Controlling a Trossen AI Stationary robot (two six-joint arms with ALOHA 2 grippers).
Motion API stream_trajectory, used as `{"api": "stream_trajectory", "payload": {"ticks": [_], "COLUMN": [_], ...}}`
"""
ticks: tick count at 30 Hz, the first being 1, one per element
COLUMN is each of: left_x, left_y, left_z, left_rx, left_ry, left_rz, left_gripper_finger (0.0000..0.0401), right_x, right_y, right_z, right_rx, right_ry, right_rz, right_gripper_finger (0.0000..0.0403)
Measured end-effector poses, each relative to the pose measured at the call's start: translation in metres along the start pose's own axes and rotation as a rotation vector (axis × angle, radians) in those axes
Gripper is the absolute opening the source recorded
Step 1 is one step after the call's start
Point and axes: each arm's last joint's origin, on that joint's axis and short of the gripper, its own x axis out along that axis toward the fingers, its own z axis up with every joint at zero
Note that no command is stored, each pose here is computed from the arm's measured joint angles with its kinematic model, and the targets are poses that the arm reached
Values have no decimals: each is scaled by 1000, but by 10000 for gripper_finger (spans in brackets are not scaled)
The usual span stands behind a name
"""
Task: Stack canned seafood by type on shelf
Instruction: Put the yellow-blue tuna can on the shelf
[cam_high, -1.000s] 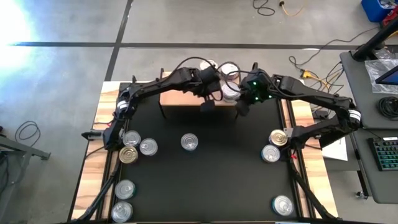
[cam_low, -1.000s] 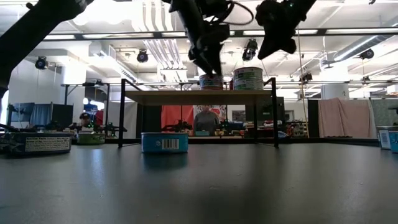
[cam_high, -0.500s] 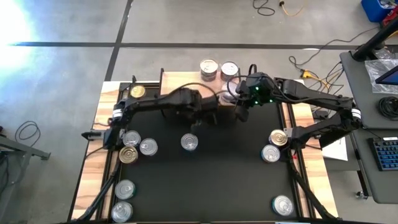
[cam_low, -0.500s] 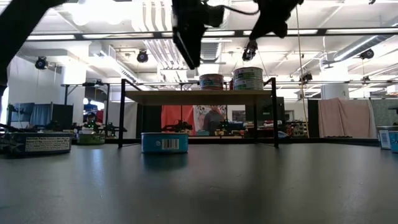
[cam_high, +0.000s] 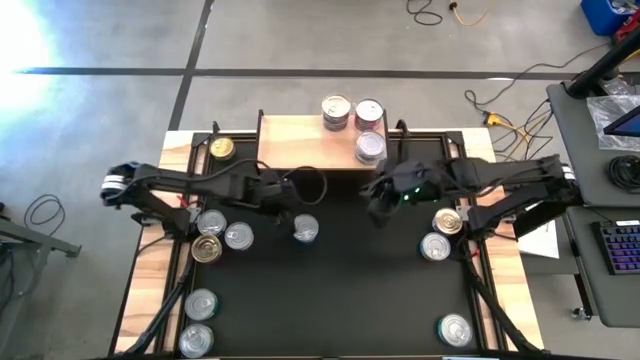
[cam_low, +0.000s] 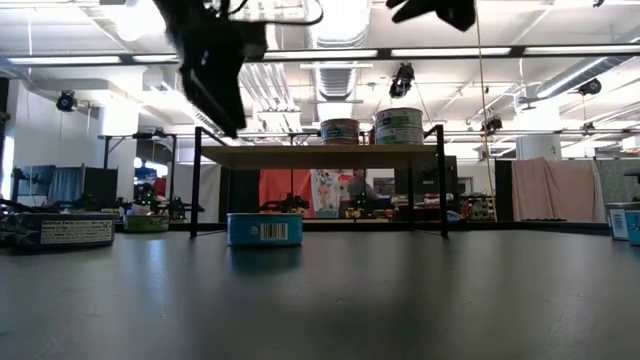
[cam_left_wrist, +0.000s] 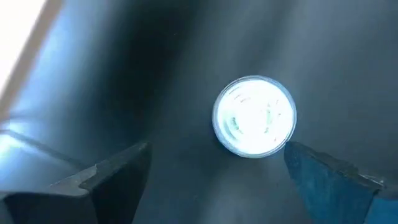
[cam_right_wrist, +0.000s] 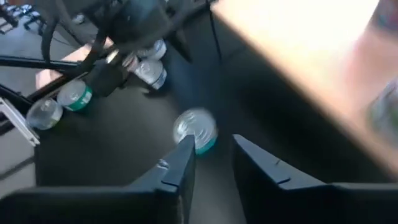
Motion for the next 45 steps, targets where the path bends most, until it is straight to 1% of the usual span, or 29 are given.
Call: {"api": "stream_trajectory", "payload": {"ticks": [2,6,8,10,13,16,19,22,26,29,30,31,33,34,36,39,41,45], "left_x": [7,13,13,14,16,25,36,48,64,73,75,76,75,73,68,58,52,46], "left_y": [2,0,-1,1,4,9,8,5,2,-4,-7,-10,-17,-21,-30,-44,-52,-62], "left_z": [-13,-34,-44,-54,-65,-72,-74,-76,-78,-84,-87,-89,-95,-99,-109,-121,-127,-131], "left_rx": [8,163,225,281,317,301,268,223,89,57,55,53,46,45,53,72,83,76], "left_ry": [-24,-37,-30,-24,-29,-28,-77,-101,-41,8,19,29,44,50,53,23,4,-3], "left_rz": [-41,-186,-211,-212,-244,-290,-309,-319,-309,-301,-303,-307,-316,-326,-327,-316,-316,-336], "left_gripper_finger": [350,350,350,351,358,373,389,398,394,384,380,376,369,366,362,357,357,356], "right_x": [9,25,29,30,32,36,42,54,83,106,114,121,137,144,157,171,180,206], "right_y": [9,28,39,50,62,67,69,68,65,67,68,67,66,66,68,73,74,67], "right_z": [-11,-34,-45,-56,-72,-83,-89,-93,-102,-114,-118,-122,-126,-127,-130,-132,-130,-115], "right_rx": [43,167,218,249,303,343,333,286,222,191,204,243,365,413,463,500,530,540], "right_ry": [39,83,85,71,83,110,127,165,220,241,243,235,211,216,226,203,183,173], "right_rz": [-4,-64,-90,-108,-128,-164,-188,-205,-265,-296,-311,-328,-355,-346,-315,-333,-375,-436], "right_gripper_finger": [106,124,133,143,162,183,207,231,261,274,275,276,275,273,271,266,265,270]}}
